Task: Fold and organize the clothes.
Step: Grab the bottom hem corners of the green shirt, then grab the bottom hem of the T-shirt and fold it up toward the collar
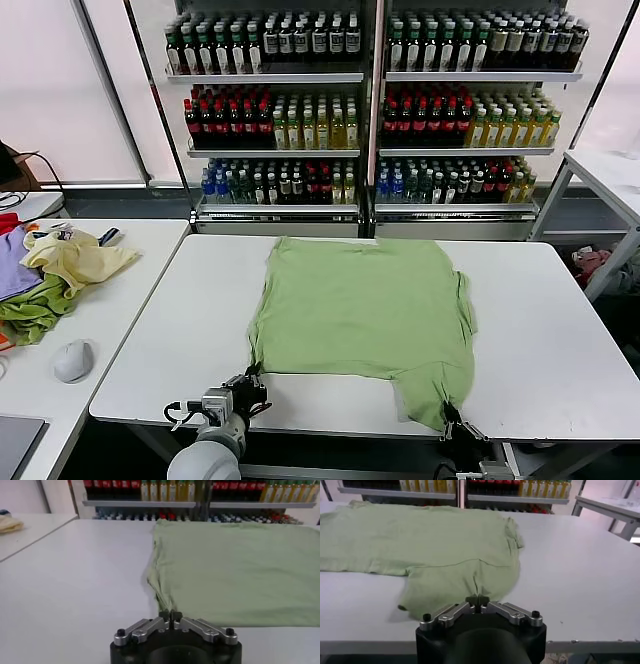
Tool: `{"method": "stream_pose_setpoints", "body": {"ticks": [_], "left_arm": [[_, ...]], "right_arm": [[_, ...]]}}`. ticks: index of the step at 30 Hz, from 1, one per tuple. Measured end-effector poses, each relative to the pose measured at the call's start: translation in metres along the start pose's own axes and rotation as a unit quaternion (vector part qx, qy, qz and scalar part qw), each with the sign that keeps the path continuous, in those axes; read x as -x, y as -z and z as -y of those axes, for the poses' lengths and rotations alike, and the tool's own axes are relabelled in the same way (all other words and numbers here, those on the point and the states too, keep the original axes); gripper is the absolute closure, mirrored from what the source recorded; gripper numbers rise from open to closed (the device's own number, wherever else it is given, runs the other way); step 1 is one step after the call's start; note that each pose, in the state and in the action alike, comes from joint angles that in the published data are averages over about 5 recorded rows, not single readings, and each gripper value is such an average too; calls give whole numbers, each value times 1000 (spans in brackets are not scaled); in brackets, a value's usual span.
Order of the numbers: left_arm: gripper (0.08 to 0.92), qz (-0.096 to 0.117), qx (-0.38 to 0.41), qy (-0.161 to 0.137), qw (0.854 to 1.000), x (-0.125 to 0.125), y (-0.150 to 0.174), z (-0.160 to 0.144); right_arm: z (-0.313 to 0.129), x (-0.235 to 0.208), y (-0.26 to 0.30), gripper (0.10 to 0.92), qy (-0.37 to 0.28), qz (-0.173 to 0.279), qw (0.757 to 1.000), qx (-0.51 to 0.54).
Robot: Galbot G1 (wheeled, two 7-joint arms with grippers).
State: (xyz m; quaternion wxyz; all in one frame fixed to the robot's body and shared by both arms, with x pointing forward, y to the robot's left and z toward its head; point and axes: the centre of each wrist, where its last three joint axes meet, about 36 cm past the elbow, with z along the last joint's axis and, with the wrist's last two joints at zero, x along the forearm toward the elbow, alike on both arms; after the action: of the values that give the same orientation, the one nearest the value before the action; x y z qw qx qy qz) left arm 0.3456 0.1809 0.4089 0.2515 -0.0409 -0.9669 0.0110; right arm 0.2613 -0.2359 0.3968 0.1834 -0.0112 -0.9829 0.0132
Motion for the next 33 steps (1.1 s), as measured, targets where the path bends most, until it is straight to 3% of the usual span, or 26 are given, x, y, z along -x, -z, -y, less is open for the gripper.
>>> {"method": "stream_pose_setpoints", "body": {"ticks": [6,13,23,33], "left_arm": [[911,45,-16,-10,999,-4,16,-7],[911,73,-29,-22,997,3,30,-11],[911,86,-12,-24,996,33,45,-13],[911,87,19,-14,996,76,55,-5]], "right_arm": [[8,21,16,901,3,43,999,1],[15,52,36,901,6,84,996,-5],[25,104,56,901,4,110,994,-23],[30,155,70,901,2,115,992,-43]]}}
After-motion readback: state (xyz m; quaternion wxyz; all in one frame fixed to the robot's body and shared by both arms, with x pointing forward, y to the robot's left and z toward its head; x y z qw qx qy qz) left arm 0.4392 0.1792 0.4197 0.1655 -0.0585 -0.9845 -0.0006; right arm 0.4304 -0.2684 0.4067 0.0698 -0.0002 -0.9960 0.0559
